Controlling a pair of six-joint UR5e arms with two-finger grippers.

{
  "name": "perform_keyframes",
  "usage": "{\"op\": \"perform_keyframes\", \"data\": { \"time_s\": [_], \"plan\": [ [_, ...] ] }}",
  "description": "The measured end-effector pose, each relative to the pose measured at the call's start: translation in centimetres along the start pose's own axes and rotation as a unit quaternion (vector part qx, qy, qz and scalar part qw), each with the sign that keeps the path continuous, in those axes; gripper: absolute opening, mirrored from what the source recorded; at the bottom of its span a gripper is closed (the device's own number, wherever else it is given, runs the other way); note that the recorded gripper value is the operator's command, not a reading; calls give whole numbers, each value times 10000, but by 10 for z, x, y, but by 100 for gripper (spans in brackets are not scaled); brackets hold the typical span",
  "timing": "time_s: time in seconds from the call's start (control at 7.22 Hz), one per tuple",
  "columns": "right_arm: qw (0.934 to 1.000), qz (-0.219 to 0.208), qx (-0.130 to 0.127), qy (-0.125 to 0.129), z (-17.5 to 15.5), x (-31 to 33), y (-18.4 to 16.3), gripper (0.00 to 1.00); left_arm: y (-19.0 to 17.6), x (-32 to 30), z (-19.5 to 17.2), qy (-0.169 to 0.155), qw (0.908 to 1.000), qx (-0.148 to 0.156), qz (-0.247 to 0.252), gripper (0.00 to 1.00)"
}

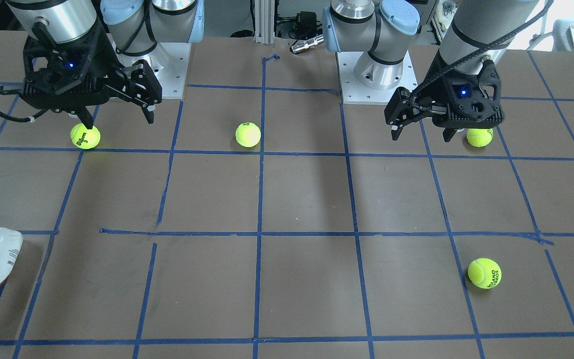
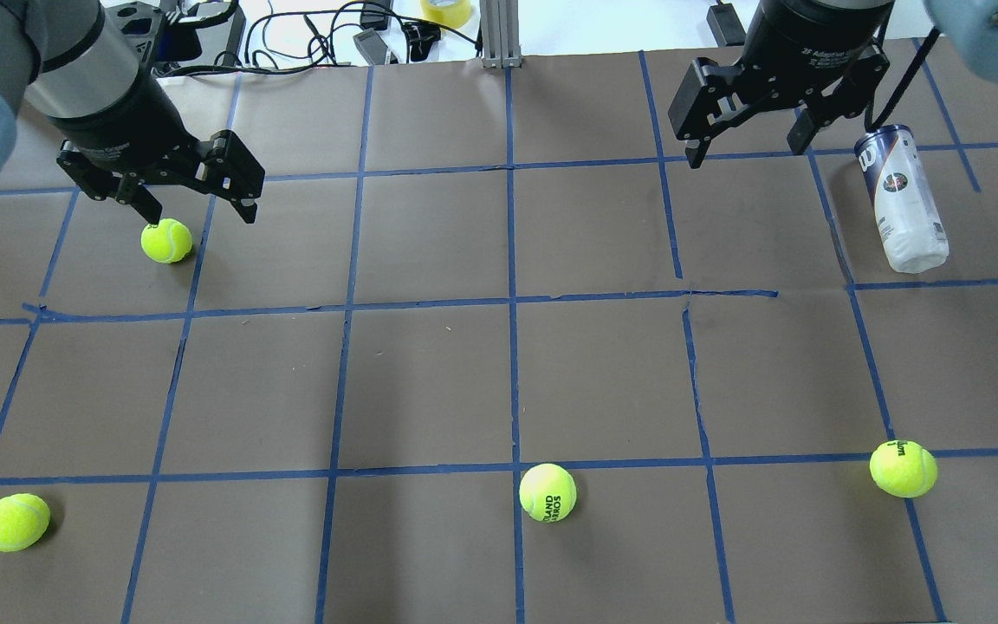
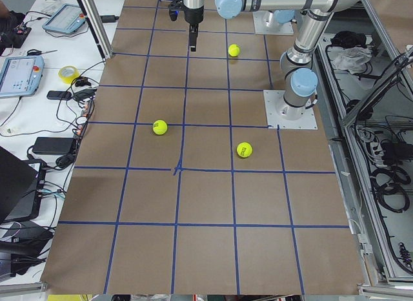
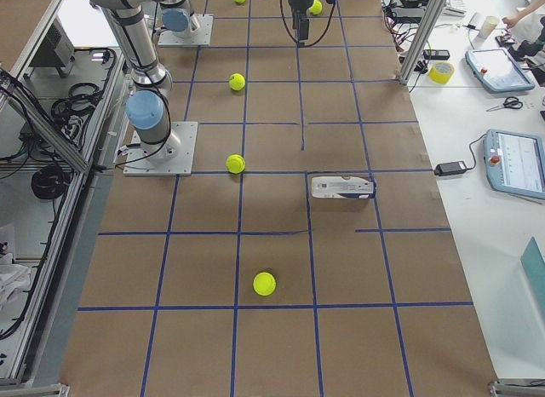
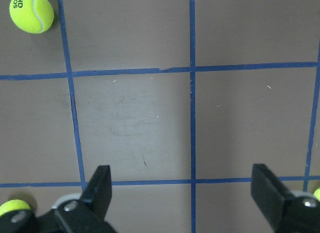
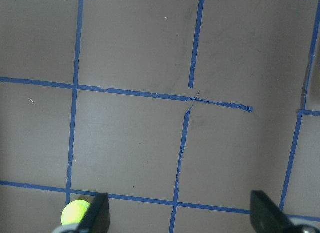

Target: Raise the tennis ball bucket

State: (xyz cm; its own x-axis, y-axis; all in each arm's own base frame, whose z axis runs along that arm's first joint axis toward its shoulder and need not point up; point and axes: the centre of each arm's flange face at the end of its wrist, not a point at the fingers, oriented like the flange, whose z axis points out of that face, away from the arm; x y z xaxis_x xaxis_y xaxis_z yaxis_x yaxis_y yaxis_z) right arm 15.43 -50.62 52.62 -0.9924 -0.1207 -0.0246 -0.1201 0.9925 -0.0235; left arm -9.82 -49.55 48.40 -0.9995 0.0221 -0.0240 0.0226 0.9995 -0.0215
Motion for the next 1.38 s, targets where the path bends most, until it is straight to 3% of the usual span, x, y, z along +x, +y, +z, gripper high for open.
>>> {"op": "perform_keyframes", "data": {
  "time_s": [0.83,1.11,1.38],
  "plan": [
    [10000,40,42,14,-1,7,-2,100,0,0,0,2,10000,0,8,100],
    [9992,377,98,15,-2,47,-9,100,0,0,0,7,10000,-4,6,100],
    [9951,987,74,37,8,120,-27,100,0,-1,1,4,10000,-8,11,100]
  ]
}}
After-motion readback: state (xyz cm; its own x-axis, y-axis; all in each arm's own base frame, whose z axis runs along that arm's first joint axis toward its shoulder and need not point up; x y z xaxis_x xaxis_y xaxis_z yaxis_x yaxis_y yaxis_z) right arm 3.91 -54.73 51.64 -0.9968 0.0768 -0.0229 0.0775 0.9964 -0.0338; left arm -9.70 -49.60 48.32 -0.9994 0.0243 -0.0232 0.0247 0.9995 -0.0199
